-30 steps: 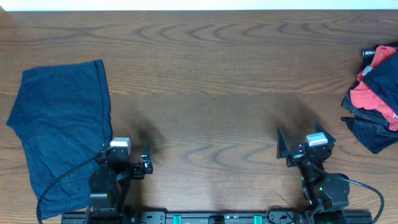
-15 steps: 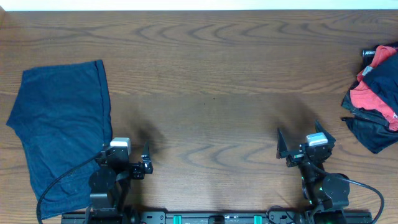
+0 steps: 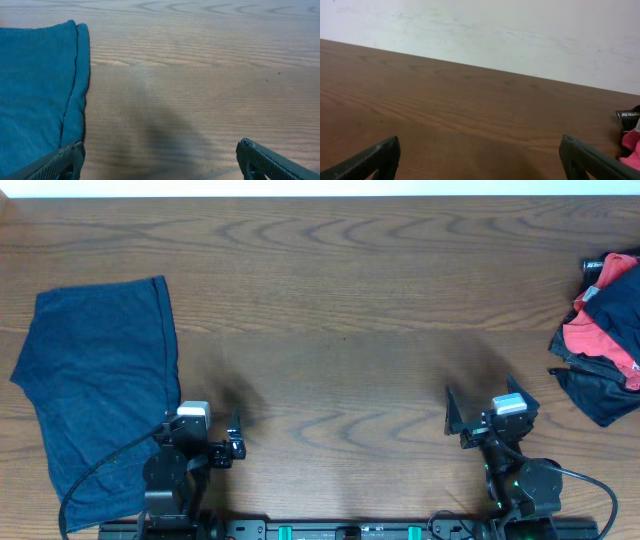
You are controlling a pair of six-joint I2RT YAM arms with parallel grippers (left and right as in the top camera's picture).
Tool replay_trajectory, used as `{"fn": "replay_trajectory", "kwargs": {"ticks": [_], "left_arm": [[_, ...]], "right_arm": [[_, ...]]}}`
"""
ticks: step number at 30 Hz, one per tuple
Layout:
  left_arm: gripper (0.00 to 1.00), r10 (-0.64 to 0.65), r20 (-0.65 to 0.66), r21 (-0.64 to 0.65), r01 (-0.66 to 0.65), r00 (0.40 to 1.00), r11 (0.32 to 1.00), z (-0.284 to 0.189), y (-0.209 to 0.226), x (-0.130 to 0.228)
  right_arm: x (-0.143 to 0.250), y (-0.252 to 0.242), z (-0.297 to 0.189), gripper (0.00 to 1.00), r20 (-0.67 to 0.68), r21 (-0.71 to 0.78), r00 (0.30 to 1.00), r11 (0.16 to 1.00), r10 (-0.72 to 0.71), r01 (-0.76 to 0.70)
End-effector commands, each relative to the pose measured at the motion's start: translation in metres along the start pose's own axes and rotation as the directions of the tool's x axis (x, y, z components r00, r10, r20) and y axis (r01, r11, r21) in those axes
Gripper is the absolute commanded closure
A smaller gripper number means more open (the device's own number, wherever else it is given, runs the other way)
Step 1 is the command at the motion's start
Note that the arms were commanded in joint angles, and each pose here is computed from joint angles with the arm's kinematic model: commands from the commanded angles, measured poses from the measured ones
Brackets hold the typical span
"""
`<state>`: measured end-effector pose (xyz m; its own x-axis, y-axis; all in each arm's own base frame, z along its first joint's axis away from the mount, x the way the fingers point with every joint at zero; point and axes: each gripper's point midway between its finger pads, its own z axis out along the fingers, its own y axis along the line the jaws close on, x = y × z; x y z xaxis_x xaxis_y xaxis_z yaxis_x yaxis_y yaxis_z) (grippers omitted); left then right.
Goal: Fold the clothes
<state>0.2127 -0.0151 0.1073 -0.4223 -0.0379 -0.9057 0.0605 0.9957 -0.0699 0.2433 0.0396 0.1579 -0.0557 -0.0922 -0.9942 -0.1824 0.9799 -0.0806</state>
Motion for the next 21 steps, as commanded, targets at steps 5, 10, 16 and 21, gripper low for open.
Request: {"fn": "replay_trajectory", "kwargs": {"ticks": [5, 10, 16, 21], "left_arm": [[0.02, 0.008, -0.015, 0.017, -0.008, 1.000, 1.000, 0.0021, -0.0026, 0.0065], [0.02, 0.008, -0.015, 0.017, -0.008, 1.000, 1.000, 0.0021, -0.0026, 0.0065], [0.02, 0.009, -0.004, 0.017, -0.009, 1.000, 1.000, 0.0022, -0.0027, 0.0038], [0.02, 0.011, 0.005, 0.016, -0.011, 1.000, 1.000, 0.0022, -0.0025, 0.0016]], "right_arm": [[0.0006, 0.0010, -0.0002, 0.01, -0.001, -0.002, 1.000, 1.000, -0.010, 0.010], [0.0006, 0.0010, -0.0002, 0.01, -0.001, -0.002, 1.000, 1.000, -0.010, 0.010], [0.0003, 0.0036, -0.0002, 0.01, 0.001, -0.017, 1.000, 1.000, 0.012, -0.012], [0.0000, 0.0044, -0.0002, 0.01, -0.001, -0.022, 0.986, 0.986, 0.168, -0.168]]}}
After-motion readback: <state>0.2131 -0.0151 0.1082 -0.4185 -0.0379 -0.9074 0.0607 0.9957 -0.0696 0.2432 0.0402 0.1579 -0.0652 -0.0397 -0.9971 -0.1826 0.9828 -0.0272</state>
